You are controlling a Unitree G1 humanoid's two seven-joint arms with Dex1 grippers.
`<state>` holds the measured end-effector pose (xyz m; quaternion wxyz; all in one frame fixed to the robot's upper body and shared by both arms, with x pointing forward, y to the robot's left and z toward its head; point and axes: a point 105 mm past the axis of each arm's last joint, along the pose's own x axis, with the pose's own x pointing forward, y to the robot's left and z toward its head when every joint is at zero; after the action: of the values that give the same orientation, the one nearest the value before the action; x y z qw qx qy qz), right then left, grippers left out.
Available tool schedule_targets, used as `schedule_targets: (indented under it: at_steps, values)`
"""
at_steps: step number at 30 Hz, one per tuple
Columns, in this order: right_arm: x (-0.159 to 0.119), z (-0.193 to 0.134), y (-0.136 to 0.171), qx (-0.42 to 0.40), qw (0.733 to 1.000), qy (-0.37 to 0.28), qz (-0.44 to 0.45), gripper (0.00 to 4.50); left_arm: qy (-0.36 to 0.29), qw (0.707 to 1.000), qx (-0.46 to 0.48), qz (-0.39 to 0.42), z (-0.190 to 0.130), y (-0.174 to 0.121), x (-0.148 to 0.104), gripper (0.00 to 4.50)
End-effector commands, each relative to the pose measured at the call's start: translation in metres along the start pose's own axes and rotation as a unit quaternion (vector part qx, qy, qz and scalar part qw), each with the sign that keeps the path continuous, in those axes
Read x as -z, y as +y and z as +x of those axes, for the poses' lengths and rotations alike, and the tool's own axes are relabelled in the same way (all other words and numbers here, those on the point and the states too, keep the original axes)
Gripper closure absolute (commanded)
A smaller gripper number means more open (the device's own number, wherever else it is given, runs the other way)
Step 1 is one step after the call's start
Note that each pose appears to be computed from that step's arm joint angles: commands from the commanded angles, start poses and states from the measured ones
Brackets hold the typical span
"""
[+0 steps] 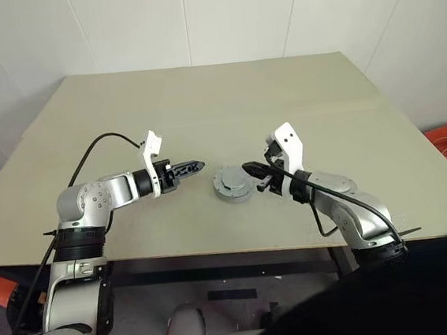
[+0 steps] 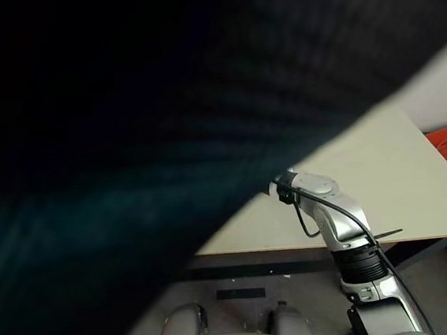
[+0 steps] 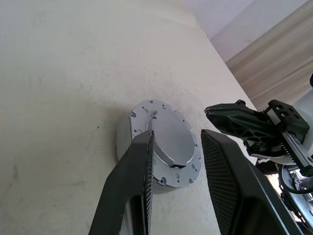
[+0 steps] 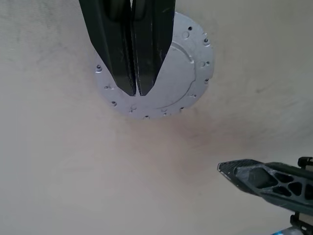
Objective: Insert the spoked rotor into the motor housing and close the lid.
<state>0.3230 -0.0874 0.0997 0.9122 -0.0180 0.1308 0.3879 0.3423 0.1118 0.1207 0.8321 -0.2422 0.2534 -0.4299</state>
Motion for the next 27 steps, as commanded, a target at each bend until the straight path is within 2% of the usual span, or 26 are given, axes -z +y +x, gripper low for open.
schedule_targets:
  at_steps: [1,7,11,27]
  values:
    - [-0.014,-0.001,0.011,-0.029,0.999,-0.021,-0.016,3.53,-0.014,1.0,0.006,0.016,-0.003,-0.004,-0.01,2.85]
    - [-0.017,0.002,0.013,-0.04,0.999,-0.026,-0.013,1.44,-0.016,1.0,0.003,0.016,-0.004,-0.003,-0.01,2.85]
    - [-0.017,0.009,0.004,-0.006,1.0,-0.028,-0.012,0.1,-0.018,1.0,0.001,0.016,-0.005,-0.002,-0.01,2.85]
    - [0.001,0.027,0.007,-0.017,1.0,-0.01,-0.001,0.05,-0.017,1.0,0.0,0.02,-0.007,-0.003,-0.011,2.85]
